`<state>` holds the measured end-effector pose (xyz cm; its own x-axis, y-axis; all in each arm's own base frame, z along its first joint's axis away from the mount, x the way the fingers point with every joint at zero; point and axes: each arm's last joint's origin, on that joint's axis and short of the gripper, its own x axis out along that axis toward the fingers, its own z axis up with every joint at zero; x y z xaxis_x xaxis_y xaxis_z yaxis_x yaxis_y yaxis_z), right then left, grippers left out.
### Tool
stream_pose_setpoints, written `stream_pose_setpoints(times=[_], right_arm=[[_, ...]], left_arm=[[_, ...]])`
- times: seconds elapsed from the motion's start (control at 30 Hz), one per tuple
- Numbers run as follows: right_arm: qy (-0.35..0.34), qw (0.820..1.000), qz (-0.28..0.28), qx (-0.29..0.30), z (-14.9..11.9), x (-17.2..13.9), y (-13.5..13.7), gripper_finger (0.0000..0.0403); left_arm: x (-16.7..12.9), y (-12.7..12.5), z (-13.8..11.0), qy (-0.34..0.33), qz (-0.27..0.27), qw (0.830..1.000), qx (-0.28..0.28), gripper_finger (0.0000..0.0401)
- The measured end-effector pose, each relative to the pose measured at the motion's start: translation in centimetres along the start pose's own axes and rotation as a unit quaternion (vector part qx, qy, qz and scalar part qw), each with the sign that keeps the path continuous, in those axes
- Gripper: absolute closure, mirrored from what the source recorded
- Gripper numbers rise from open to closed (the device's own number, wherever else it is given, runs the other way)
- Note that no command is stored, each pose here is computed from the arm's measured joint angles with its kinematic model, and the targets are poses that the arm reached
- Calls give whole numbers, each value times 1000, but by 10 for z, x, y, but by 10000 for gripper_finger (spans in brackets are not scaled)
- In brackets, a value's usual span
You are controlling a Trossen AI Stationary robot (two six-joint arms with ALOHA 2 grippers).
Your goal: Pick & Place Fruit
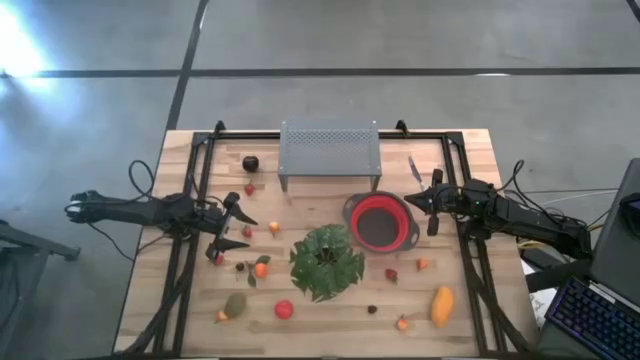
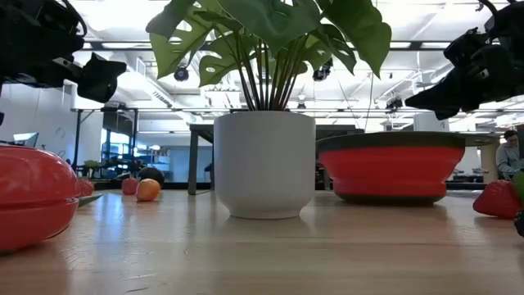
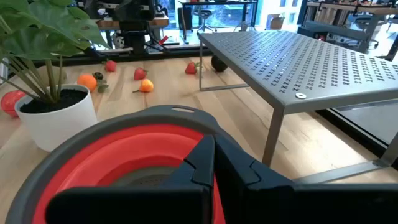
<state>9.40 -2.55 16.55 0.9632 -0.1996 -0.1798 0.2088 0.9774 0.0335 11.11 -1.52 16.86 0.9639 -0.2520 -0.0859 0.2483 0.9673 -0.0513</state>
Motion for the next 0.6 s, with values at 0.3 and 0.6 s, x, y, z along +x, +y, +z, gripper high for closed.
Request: stream_pose_setpoints(times=[0.3, 0.6], right_arm=[[-1, 1000, 0, -2, 0, 0, 0, 394], [-149, 988, 23, -28, 28, -4, 2, 394]], left_arm=[[0, 0, 0, 0, 0, 1000, 0, 96], [0, 0, 0, 0, 0, 1000, 0, 96]])
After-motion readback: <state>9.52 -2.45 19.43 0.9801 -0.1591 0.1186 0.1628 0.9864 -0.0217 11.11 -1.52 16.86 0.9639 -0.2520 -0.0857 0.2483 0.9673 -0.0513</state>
